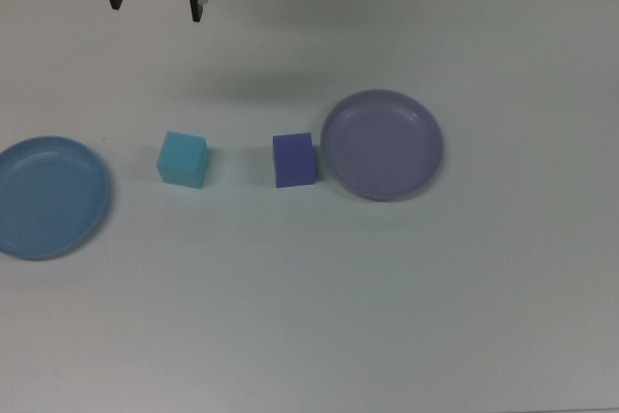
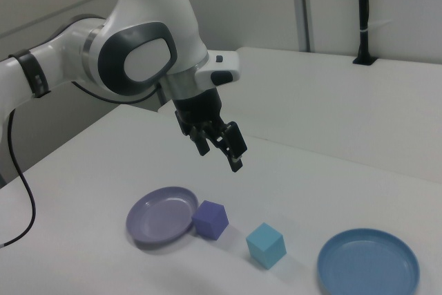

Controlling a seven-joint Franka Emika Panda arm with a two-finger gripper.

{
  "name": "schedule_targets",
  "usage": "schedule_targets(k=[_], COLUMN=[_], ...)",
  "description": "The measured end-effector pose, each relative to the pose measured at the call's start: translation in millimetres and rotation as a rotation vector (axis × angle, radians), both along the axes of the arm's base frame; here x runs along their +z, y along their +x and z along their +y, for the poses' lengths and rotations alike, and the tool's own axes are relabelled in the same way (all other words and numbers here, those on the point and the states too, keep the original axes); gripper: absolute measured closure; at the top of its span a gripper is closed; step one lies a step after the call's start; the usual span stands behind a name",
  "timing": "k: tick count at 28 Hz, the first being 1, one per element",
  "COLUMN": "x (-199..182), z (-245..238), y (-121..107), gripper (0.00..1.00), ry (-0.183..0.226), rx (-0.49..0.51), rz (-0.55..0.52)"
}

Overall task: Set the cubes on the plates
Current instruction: 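Lower the open gripper onto the cyan cube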

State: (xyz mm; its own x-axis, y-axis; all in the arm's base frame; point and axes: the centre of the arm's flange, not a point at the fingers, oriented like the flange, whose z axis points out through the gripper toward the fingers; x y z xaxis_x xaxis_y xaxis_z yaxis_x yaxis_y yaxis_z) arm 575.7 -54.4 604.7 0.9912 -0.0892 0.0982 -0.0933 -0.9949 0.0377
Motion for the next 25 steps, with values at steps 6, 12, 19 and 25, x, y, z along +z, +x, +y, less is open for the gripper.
schedule_targets(k=[6,12,19,25], x=[-4,-14,-58,-122], z=[0,1,11,17], y=[1,5,16,37], gripper=[0.0,0.0,0.0,0.0], ry=[0.008,0.036,0.047,0.055], rx=[-0.001,-0.005,0.01,0.02], rz=[0.008,0.026,0.104,0.202])
